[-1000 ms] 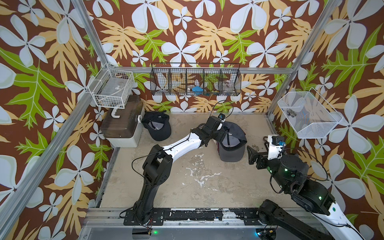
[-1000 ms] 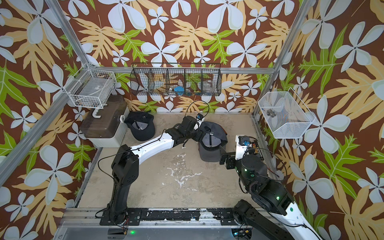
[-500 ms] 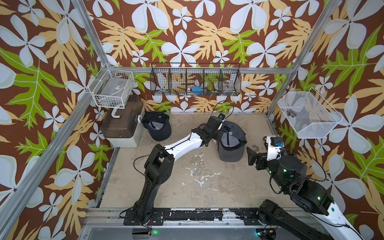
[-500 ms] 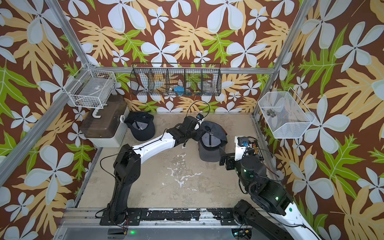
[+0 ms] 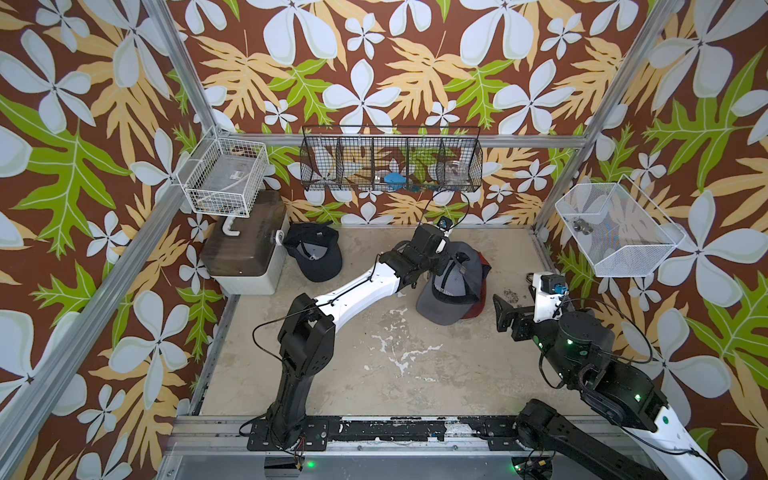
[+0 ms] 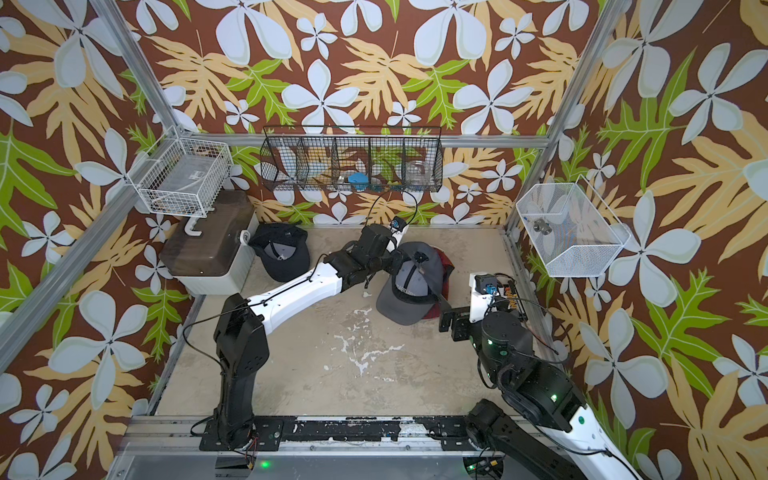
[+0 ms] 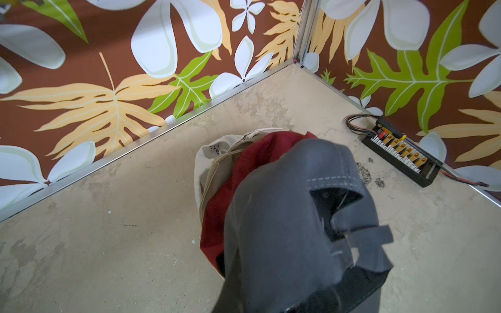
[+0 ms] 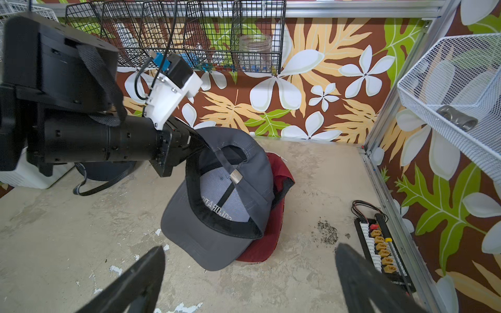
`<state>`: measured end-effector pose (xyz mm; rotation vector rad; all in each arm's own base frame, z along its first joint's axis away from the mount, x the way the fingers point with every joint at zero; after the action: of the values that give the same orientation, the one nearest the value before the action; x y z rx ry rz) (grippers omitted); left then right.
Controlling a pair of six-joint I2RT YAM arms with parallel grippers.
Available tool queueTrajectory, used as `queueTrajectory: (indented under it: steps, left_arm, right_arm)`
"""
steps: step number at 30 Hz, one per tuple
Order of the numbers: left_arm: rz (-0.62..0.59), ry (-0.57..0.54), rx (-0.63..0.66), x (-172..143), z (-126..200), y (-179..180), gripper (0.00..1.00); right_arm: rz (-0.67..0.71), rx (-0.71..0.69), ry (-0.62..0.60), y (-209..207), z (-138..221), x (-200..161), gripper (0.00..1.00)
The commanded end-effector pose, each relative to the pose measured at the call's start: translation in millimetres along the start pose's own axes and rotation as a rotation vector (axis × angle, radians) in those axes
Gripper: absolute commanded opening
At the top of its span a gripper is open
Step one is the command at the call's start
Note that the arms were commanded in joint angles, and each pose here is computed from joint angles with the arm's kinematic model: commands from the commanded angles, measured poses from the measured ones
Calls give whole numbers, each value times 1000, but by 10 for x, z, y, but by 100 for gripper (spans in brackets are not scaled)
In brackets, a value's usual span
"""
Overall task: Open the adjustable buckle of the baseball cap
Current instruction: Pick up the baseball cap.
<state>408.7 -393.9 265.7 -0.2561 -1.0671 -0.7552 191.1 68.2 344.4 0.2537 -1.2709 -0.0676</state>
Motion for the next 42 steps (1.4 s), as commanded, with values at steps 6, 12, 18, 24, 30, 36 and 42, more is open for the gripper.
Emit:
queueTrajectory:
  steps: [6,12,18,24,30,36,42]
  left_arm:
    - [29,-49,17,297,458,66,0]
    - [44,-97,42,412,924,148,0]
    - [67,-121,67,456,1325,237,0]
    - [92,-151,80,478,1682,293,0]
    - [115,-174,83,405,1949,326,0]
    - [124,-182,98,256,2178,363,0]
    - [131,-181,97,180,2405,387,0]
  right_arm:
    - [-8,-9,-18,-40,63,50,100]
    - [-6,-17,-23,-82,101,42,100]
    - [9,-13,-15,-86,99,5,100]
    - [8,11,0,-61,86,-56,100]
    - [6,20,18,-50,57,-130,100]
    - [10,31,30,-13,9,-166,100]
    - [17,44,41,27,-56,-227,100]
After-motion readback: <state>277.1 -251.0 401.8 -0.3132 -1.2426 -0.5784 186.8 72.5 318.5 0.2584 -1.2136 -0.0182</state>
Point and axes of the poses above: each gripper's point midway between its finger pads, its own z axis back along the fingers, its own y axis along the line the jaws close on, x = y × z, the point moved 3 cm from there along z, back along the fingers, and after that the axes turned 12 degrees about -z, right-handed, at the moved point
